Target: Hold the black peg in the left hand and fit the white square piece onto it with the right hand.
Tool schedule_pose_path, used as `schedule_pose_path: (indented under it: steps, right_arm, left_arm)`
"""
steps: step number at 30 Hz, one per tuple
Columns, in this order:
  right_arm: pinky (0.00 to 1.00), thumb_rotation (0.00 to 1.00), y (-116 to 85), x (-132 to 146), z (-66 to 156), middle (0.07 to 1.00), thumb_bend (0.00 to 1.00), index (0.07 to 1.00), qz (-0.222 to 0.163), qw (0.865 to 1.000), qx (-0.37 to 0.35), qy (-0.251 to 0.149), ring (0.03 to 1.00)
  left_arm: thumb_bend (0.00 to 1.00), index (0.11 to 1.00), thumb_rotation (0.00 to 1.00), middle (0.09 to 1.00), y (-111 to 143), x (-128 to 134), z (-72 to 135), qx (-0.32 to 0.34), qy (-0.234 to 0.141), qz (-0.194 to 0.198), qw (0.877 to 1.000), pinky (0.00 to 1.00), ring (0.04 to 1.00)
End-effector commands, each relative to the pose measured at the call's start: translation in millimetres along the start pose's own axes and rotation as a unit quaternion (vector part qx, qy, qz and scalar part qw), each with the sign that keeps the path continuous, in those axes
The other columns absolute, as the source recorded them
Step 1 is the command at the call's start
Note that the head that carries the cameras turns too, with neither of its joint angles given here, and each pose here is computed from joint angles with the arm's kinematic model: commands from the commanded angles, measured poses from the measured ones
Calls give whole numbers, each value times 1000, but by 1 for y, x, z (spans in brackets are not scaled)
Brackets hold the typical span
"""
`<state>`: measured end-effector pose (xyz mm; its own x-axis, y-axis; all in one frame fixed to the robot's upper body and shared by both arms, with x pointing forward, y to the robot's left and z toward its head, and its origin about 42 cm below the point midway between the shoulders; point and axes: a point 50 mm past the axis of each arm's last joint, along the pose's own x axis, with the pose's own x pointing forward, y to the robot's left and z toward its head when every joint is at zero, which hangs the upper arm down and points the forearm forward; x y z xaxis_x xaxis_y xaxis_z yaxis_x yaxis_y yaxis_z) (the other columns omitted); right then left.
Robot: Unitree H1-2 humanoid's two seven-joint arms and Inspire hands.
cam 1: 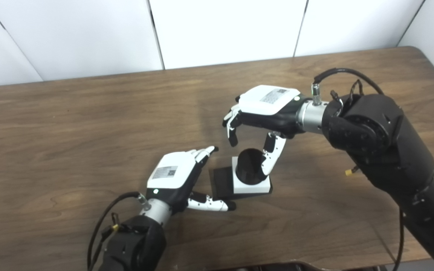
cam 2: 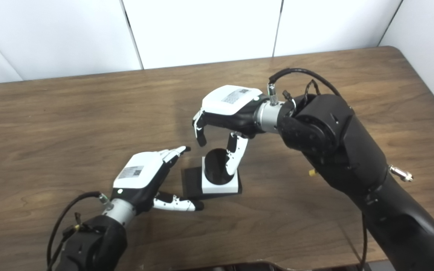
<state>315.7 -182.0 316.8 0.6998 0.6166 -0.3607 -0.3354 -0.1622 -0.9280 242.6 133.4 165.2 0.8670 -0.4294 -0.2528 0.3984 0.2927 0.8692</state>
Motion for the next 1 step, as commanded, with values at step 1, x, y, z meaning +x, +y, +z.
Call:
schedule_pose_path:
  steps: [1]
  right_arm:
    - [1000, 321, -21, -3, -6, 855, 923, 632, -35, 999, -18, 7, 909]
  left_arm:
    - [1000, 910, 552, 893, -1, -4, -10, -17, 16, -29, 999, 861, 883]
